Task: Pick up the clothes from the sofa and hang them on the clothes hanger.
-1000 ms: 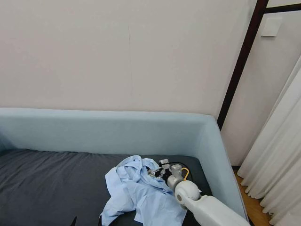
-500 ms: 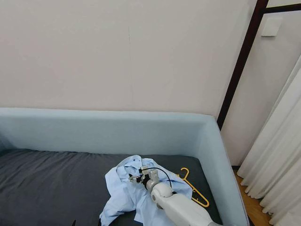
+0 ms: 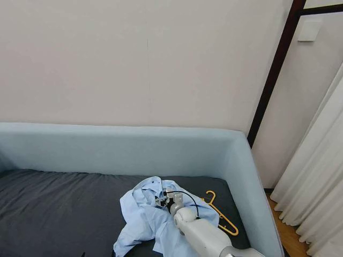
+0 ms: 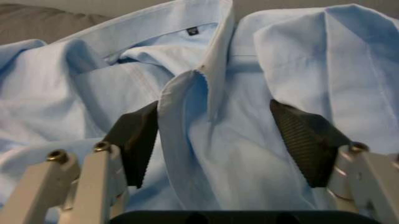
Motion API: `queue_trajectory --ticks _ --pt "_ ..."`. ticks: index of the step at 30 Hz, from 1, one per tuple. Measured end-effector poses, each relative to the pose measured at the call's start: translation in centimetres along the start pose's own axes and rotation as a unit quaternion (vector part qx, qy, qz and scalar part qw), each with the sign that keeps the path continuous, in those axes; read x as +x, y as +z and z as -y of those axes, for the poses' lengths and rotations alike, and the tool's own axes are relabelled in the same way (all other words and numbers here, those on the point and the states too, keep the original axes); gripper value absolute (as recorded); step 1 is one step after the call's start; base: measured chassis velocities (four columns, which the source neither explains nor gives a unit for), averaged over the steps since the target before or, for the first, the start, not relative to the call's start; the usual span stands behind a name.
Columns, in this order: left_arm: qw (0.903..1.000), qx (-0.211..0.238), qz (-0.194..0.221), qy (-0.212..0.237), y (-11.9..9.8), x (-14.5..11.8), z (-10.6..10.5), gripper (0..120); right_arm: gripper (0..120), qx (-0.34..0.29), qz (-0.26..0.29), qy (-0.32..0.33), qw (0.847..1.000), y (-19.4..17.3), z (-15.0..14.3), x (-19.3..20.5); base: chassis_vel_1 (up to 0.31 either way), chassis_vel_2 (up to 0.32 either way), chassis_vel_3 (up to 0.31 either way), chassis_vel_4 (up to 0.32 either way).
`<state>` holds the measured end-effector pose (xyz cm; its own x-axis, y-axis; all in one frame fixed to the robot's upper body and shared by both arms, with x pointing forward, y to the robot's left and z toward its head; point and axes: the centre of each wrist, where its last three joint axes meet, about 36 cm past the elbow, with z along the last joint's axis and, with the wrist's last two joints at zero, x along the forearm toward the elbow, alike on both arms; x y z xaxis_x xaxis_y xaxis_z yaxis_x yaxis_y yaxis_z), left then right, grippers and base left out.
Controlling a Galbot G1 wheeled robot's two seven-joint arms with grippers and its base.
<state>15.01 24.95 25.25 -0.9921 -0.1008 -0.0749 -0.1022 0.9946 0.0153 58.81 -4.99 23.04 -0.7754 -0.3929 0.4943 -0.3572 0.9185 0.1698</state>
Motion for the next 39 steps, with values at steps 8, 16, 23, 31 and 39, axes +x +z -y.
queue_trajectory --ticks 8,16,23,31,39 --pt "1.0 -0.001 -0.001 0.001 0.1 0.2 0.3 100 41 0.005 -0.008 0.005 1.0 0.3 1.6 -0.1 0.0 0.0 0.0 0.0" --pt "1.0 -0.002 -0.002 -0.001 0.1 0.4 0.4 100 10 0.02 -0.007 0.006 1.0 0.2 2.8 -0.2 0.0 0.0 0.0 0.0" --pt "1.0 -0.002 0.0 -0.002 0.1 0.2 0.4 100 0 0.026 0.0 -0.003 1.0 0.0 1.9 -0.1 0.0 0.0 0.0 0.0" --pt "1.0 0.002 -0.001 -0.009 0.1 -0.9 -0.2 100 0 0.05 0.075 -0.097 0.991 -2.6 -6.2 3.1 0.0 0.0 0.0 0.0" --pt "0.9998 0.014 0.009 -0.006 -1.7 -4.0 -1.0 100 0 0.103 0.154 -0.116 0.976 -8.3 -4.6 8.2 0.0 0.0 0.0 0.0"
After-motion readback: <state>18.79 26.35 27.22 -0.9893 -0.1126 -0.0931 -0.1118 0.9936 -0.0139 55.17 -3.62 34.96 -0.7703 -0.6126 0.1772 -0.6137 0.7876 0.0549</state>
